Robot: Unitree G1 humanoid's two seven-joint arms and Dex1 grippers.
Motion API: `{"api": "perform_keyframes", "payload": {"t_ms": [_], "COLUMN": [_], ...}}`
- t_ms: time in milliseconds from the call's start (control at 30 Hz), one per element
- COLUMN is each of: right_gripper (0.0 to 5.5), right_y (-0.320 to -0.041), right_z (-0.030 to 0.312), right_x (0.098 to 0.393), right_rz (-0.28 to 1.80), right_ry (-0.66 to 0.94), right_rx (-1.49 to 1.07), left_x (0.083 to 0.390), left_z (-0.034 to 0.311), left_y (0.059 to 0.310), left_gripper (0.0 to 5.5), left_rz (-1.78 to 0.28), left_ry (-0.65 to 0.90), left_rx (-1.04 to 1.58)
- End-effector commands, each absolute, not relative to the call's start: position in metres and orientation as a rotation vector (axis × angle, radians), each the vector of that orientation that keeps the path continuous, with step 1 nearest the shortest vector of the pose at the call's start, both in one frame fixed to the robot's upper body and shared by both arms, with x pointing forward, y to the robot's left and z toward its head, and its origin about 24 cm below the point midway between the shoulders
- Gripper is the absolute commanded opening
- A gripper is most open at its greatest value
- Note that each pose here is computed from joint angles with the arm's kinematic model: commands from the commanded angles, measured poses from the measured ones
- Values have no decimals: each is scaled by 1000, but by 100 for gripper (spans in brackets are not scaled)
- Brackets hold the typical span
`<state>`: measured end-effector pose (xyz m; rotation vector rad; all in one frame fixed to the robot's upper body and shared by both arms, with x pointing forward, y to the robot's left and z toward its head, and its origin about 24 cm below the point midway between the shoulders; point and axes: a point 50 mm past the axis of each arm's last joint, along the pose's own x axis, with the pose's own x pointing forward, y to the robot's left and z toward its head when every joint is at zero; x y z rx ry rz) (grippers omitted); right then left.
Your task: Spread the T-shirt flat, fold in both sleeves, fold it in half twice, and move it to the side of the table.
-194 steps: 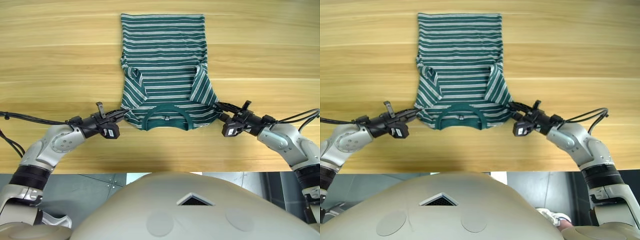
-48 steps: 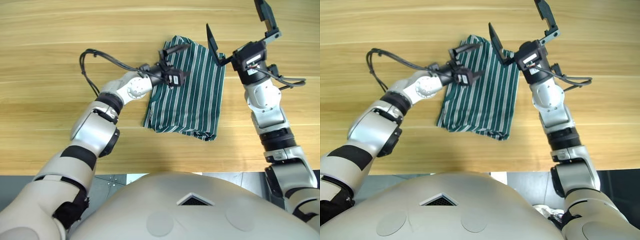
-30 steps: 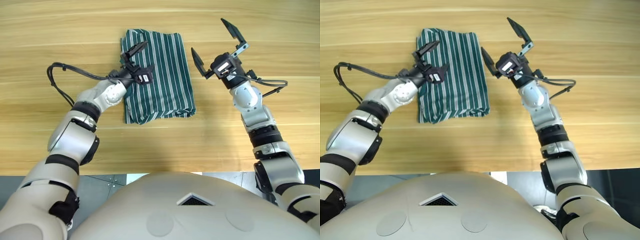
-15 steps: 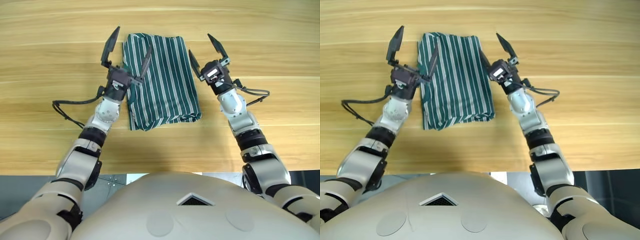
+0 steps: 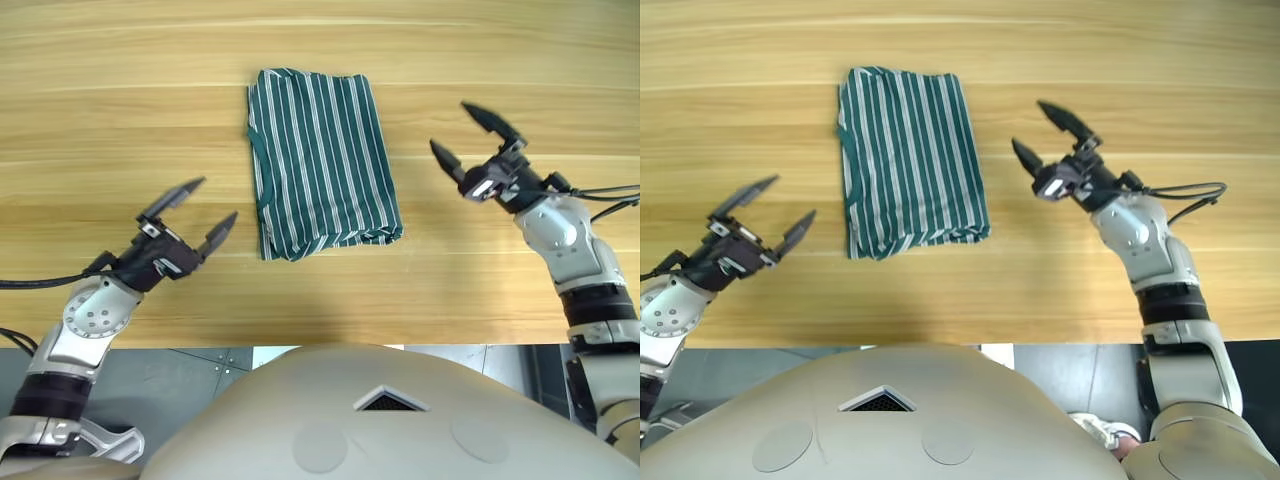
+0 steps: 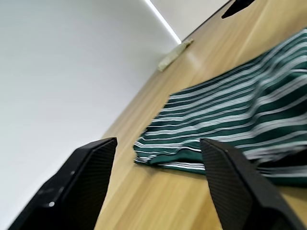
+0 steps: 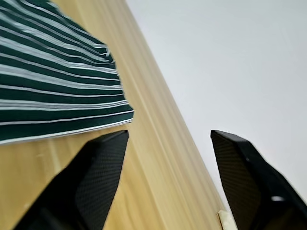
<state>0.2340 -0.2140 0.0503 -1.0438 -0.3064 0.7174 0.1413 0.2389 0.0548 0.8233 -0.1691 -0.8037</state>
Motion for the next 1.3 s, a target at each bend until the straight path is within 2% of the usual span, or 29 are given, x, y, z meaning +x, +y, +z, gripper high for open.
{"api": "perform_keyframes", "payload": {"t_ms": [33, 100, 200, 400, 533, 633, 733, 1100, 1300], "right_gripper": [316, 316, 316, 316, 316, 316, 316, 316, 316], "right_y": [-227, -231, -230, -226, -224, -228, -228, -224, -224], "right_z": [32, 32, 33, 33, 34, 35, 35, 34, 33], "right_x": [205, 192, 186, 182, 185, 186, 187, 190, 191], "right_rz": [943, 1008, 1007, 984, 975, 963, 944, 945, 945], "right_ry": [-139, -92, -89, -92, -105, -98, -102, -123, -124], "right_rx": [-1245, -1285, -1281, -1250, -1242, -1249, -1242, -1234, -1226], "left_x": [134, 138, 147, 150, 149, 147, 144, 145, 155], "left_z": [51, 45, 31, 26, 19, 36, 38, 12, 4], "left_y": [235, 229, 220, 234, 230, 239, 253, 211, 210], "left_gripper": [307, 307, 307, 307, 307, 307, 307, 307, 307], "left_rz": [-1013, -1115, -1207, -1248, -1295, -1240, -1249, -1454, -1438], "left_ry": [-54, -25, 5, 86, 99, 80, 154, 79, 80], "left_rx": [955, 1007, 1036, 1137, 1150, 1138, 1192, 1111, 1129]}}
